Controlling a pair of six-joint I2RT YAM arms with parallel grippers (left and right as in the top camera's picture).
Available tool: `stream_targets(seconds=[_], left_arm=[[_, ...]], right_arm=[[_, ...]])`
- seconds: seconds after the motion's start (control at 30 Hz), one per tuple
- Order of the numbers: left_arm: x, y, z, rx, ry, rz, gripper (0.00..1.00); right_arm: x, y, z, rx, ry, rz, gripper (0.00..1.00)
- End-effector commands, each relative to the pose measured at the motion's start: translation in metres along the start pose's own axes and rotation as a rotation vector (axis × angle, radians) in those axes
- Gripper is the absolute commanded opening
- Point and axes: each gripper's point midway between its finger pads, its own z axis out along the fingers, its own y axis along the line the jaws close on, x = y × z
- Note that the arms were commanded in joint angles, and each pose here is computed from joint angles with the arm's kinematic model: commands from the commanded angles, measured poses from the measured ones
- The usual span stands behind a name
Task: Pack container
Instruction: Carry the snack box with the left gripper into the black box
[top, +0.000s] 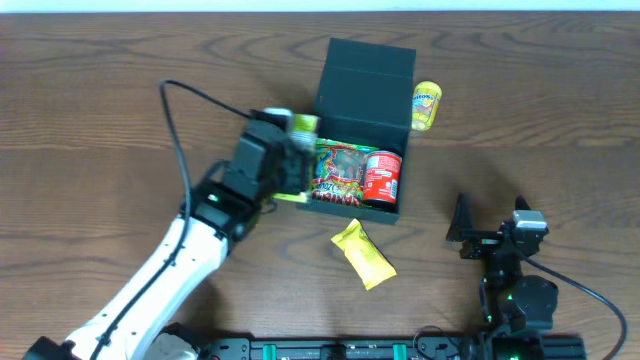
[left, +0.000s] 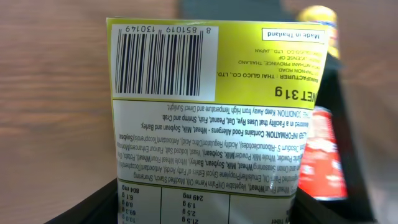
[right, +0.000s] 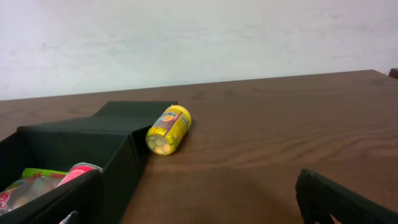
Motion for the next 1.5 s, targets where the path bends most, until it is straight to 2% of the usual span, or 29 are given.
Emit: stream_targets(seconds=[0.0,0.47,1.13,1.47], left_arm=[[-0.011,-0.015,-0.006,-0.018,-0.065,0.044,0.66],[-0.019,-0.038,0.035,-0.004,-0.125,0.073,0.64],[0.002,-0.028,0.078,-0.074,-0.044,0.132,0.64],[0.005,-0.024,0.083,-0.094,-0.039,0.134,0.73]], right_arm=[[0.001,0.003,0.0,-0.011,0.003,0.011,0.99],[0.001,0.003,0.0,-0.011,0.003,0.011,0.99],[0.001,0.003,0.0,-0.011,0.003,0.011,0.99],[0.001,0.003,0.0,-0.011,0.003,0.011,0.99]])
